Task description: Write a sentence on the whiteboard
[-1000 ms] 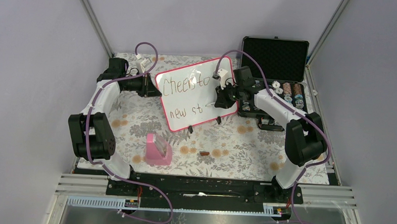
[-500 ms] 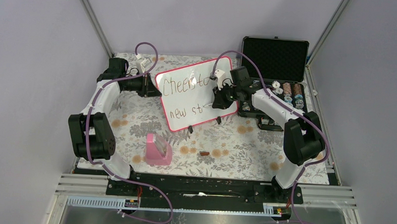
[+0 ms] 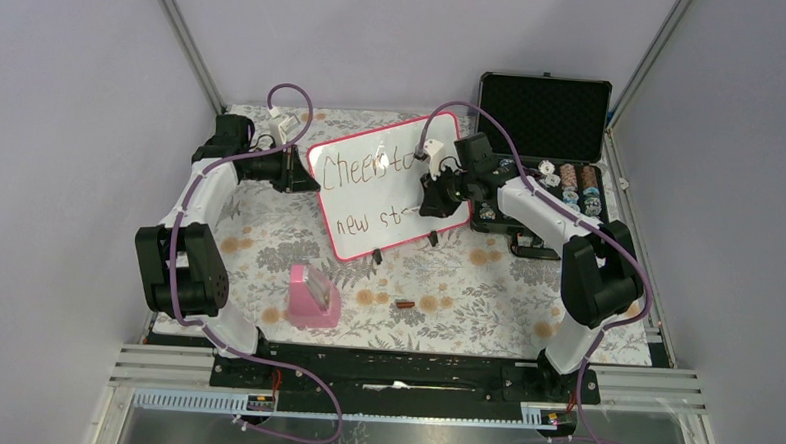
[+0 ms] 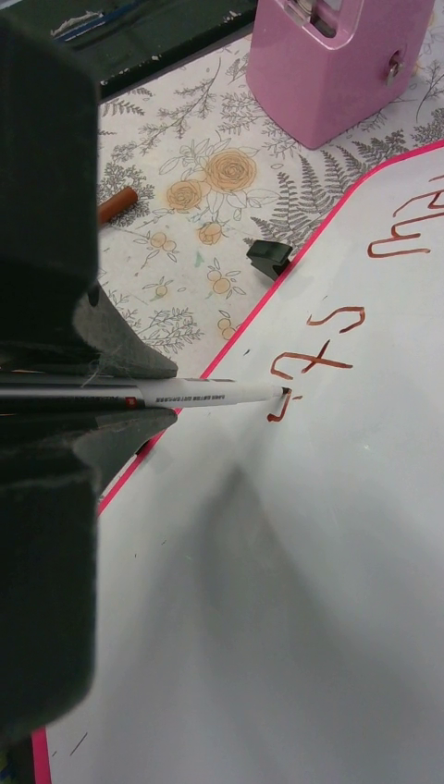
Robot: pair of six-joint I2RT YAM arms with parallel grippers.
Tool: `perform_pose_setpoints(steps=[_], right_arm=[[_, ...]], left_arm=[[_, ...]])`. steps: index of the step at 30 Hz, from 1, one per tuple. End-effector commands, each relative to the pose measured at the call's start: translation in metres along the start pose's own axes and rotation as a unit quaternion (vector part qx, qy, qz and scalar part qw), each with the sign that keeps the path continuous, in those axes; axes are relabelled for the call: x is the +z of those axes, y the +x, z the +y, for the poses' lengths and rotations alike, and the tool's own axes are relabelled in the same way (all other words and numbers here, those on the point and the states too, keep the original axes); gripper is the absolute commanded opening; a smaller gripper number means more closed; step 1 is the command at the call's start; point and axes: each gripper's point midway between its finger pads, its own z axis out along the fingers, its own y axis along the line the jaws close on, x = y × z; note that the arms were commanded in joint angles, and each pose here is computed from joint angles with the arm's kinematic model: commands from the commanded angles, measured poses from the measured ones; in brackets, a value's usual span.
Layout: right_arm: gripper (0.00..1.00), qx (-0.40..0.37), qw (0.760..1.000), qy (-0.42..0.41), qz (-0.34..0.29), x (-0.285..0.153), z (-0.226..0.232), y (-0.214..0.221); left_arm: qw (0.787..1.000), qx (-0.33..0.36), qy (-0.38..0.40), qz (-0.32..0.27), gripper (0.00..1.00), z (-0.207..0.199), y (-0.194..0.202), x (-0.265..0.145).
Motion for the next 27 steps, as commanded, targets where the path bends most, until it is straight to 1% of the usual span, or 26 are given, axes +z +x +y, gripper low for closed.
perform_pose_setpoints(steps=[1, 10, 27], right_arm=[[0.00, -0.017, 1.000, 0.011, 0.002, 0.003, -0.003, 0.002], [0.00, -0.024, 0.999, 0.027, 0.004, -0.003, -0.007, 0.006], [0.00, -0.025, 0.998, 0.052, -0.012, -0.022, -0.024, -0.007]], left_arm=[[0.998, 0.068, -0.006, -0.014, 0.00, -0.006, -0.018, 0.000], [0.998, 0.068, -0.007, -0.014, 0.00, -0.005, -0.018, 0.000], [0.998, 0.069, -0.006, -0.015, 0.00, -0.006, -0.018, 0.000]])
